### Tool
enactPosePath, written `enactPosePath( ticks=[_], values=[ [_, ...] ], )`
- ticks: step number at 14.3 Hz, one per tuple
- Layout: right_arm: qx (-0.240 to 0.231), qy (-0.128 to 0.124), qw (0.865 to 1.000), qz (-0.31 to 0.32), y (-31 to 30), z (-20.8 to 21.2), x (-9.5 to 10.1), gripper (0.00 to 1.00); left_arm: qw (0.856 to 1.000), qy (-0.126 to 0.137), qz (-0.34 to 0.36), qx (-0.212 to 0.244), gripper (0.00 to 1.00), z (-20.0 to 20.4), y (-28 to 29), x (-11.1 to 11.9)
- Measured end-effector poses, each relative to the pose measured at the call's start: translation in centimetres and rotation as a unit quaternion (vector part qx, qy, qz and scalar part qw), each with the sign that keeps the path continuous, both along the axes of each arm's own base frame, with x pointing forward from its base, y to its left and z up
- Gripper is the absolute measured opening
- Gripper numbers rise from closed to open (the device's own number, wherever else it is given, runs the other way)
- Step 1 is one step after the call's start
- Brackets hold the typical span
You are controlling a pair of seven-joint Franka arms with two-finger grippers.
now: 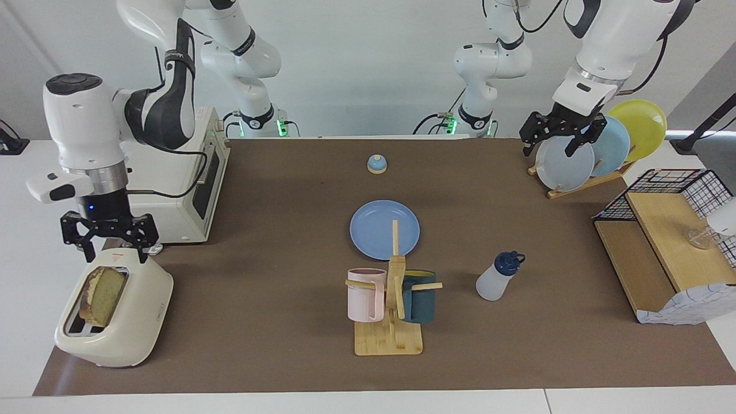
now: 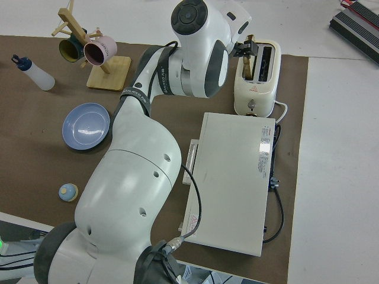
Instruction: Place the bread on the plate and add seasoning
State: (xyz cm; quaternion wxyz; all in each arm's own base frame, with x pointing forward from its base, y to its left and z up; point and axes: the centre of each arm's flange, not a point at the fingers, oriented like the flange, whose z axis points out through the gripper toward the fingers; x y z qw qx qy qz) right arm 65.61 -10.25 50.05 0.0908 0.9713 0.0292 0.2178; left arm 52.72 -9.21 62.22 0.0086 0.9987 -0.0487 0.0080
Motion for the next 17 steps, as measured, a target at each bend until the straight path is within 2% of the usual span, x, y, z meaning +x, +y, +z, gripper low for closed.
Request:
enactPosePath(
  ticks=[4, 5, 6, 8, 9, 10, 14, 15, 17],
  values=[
    [-0.012, -0.013, 1.0, -0.003, -1.7, -1.3, 0.6, 0.98, 0.999, -0.033, 0.003, -0.005, 1.0, -1.7, -0.5, 0.1],
    [-0.013, -0.017, 1.0, -0.001, -1.7, -1.7, 0.8, 0.9, 0.999, -0.043, 0.008, -0.007, 1.0, -2.2, -1.1, -0.2],
    [-0.016, -0.02, 1.0, 0.002, -1.7, -1.9, 1.0, 0.89, 0.998, -0.054, 0.015, -0.01, 1.0, -2.8, -1.9, -0.6],
    [-0.021, -0.028, 0.999, 0.008, -1.2, -1.6, 1.3, 0.73, 0.997, -0.074, 0.024, -0.016, 1.0, -3.9, -2.9, -1.4],
    [-0.027, -0.03, 0.999, 0.013, -1.0, -1.3, 1.6, 0.73, 0.996, -0.084, 0.026, -0.019, 1.0, -4.5, -3.1, -1.9],
    [-0.038, -0.03, 0.999, 0.017, -1.1, -1.1, 1.9, 0.66, 0.995, -0.094, 0.026, -0.021, 1.0, -5.3, -3.2, -2.4],
    [-0.07, -0.02, 0.996, 0.055, -1.7, -1.6, 2.9, 0.15, 0.991, -0.128, 0.033, -0.029, 1.0, -7.8, -3.5, -4.0],
    [-0.073, -0.018, 0.995, 0.059, -1.8, -1.7, 2.9, 0.1, 0.99, -0.135, 0.035, -0.031, 1.0, -8.2, -3.8, -4.2],
    [-0.078, -0.009, 0.995, 0.066, -1.8, -1.4, 2.9, 0.1, 0.988, -0.148, 0.035, -0.035, 1.0, -9.4, -4.2, -4.5]
  ],
)
